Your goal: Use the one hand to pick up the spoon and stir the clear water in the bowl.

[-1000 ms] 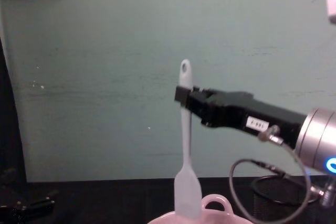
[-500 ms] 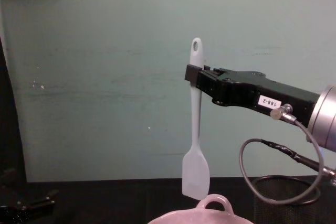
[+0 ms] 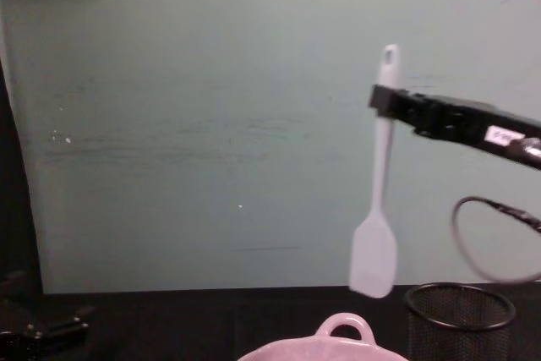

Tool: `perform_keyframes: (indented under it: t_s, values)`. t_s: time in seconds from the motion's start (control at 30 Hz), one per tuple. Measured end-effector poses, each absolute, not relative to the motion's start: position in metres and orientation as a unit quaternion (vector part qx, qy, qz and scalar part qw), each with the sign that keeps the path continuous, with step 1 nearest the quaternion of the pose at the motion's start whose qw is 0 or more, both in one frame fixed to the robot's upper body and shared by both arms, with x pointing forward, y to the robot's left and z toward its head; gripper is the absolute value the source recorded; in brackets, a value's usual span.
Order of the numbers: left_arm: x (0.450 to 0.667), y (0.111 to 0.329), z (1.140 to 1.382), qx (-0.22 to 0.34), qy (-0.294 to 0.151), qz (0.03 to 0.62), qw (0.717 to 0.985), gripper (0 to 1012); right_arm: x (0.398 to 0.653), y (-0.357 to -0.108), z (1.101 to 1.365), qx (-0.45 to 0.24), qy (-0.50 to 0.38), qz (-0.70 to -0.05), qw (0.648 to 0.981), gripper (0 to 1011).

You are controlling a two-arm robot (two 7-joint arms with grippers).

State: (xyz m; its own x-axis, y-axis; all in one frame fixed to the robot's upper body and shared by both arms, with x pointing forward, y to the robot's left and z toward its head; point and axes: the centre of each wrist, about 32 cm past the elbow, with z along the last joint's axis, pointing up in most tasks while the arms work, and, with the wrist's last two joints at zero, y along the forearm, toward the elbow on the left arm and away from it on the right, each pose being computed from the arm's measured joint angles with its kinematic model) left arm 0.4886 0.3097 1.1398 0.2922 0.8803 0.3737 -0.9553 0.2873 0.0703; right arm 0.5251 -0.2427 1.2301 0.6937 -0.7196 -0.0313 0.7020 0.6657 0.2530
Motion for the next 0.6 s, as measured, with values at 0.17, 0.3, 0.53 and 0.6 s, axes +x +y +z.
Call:
perform_keyframes:
  t_s: [0.17,0.3,0.53,0.6]
  values:
    - [0.489,0.31,1.14,0.141,-0.132,0.58,0.791,1005,0.529,-0.262,1.232,0.135,-0.01,-0.407,0.903,112]
    - [0.489,0.31,1.14,0.141,-0.132,0.58,0.791,1005,0.532,-0.275,1.23,0.143,0.011,-0.419,0.897,112]
    - [0.489,0.31,1.14,0.141,-0.132,0.58,0.791,1005,0.534,-0.291,1.218,0.168,0.052,-0.432,0.884,112]
    - [0.489,0.31,1.14,0.141,-0.132,0.58,0.791,1005,0.535,-0.294,1.213,0.176,0.065,-0.436,0.88,112]
